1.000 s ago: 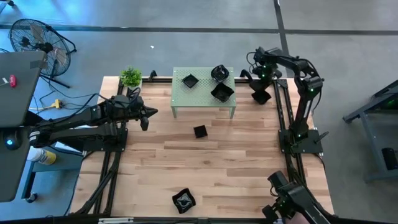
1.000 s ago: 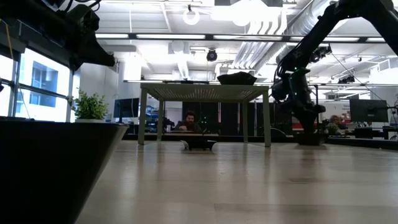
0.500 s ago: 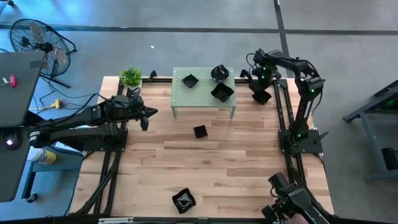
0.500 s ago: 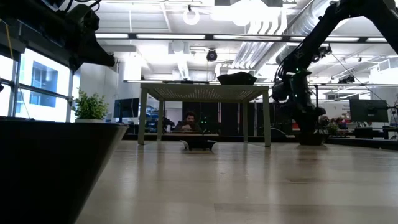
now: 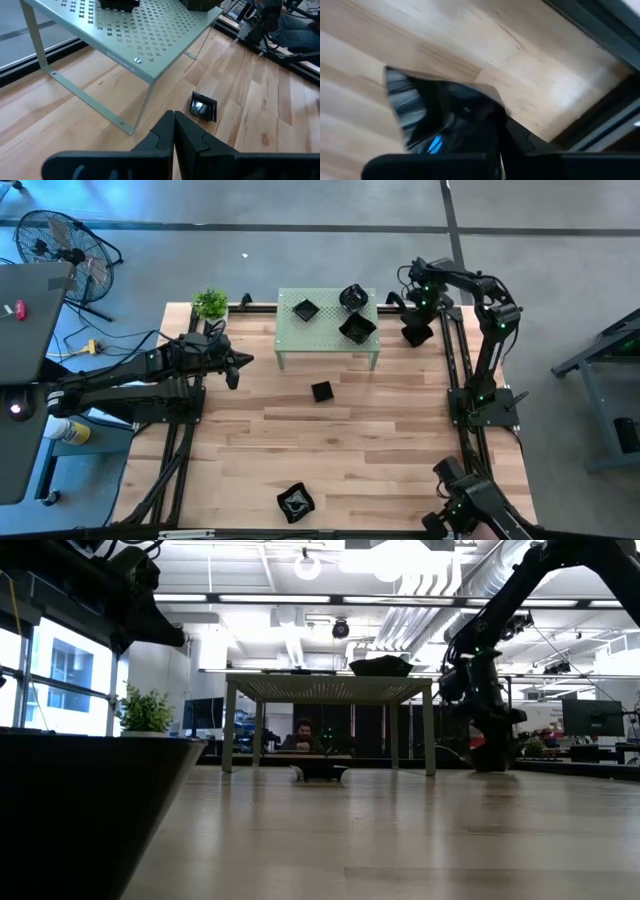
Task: Pick & Place Mini shaped plates
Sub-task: Stack the black distorted square plate on top of the black distorted square plates on the shelf
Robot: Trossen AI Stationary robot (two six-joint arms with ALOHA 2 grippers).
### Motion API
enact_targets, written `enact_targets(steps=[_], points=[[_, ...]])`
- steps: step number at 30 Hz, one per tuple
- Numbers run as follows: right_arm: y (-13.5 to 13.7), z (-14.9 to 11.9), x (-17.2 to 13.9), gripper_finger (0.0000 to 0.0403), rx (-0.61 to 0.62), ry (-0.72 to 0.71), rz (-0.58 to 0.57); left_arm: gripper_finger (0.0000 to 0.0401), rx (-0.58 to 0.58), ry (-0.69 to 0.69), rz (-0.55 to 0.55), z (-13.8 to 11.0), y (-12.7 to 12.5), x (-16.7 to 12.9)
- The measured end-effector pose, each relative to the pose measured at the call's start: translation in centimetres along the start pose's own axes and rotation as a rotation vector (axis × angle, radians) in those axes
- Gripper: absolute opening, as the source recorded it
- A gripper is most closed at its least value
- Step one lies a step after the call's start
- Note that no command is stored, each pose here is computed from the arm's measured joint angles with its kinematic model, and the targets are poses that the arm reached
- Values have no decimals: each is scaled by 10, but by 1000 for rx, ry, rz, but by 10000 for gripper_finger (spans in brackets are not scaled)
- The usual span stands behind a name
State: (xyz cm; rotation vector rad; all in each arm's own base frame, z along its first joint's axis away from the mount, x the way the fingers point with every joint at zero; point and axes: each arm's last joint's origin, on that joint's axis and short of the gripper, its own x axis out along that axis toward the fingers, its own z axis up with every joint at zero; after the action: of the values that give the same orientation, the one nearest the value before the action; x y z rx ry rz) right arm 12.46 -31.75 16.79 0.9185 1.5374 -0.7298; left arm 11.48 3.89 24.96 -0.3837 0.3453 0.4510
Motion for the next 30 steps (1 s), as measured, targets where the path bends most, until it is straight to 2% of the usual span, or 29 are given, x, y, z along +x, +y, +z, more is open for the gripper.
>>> enact_targets(steps=[7,13,17,20,23,27,30], points=[[3,-2,-42,4,27,36,84,1,2,-3,8,0,0,0],[9,-12,-101,6,49,-117,69,1,5,-3,8,0,0,0],[11,-21,-121,7,75,-194,70,1,8,-3,9,0,0,0],[13,-25,-114,17,92,-201,69,1,8,-3,10,0,0,0],[13,-29,-93,44,107,-190,66,1,8,-4,10,0,0,0],[16,-29,-70,92,80,-205,-27,1,8,-4,10,0,0,0],[17,-25,-58,118,100,-234,-51,1,8,-3,10,0,0,0]])
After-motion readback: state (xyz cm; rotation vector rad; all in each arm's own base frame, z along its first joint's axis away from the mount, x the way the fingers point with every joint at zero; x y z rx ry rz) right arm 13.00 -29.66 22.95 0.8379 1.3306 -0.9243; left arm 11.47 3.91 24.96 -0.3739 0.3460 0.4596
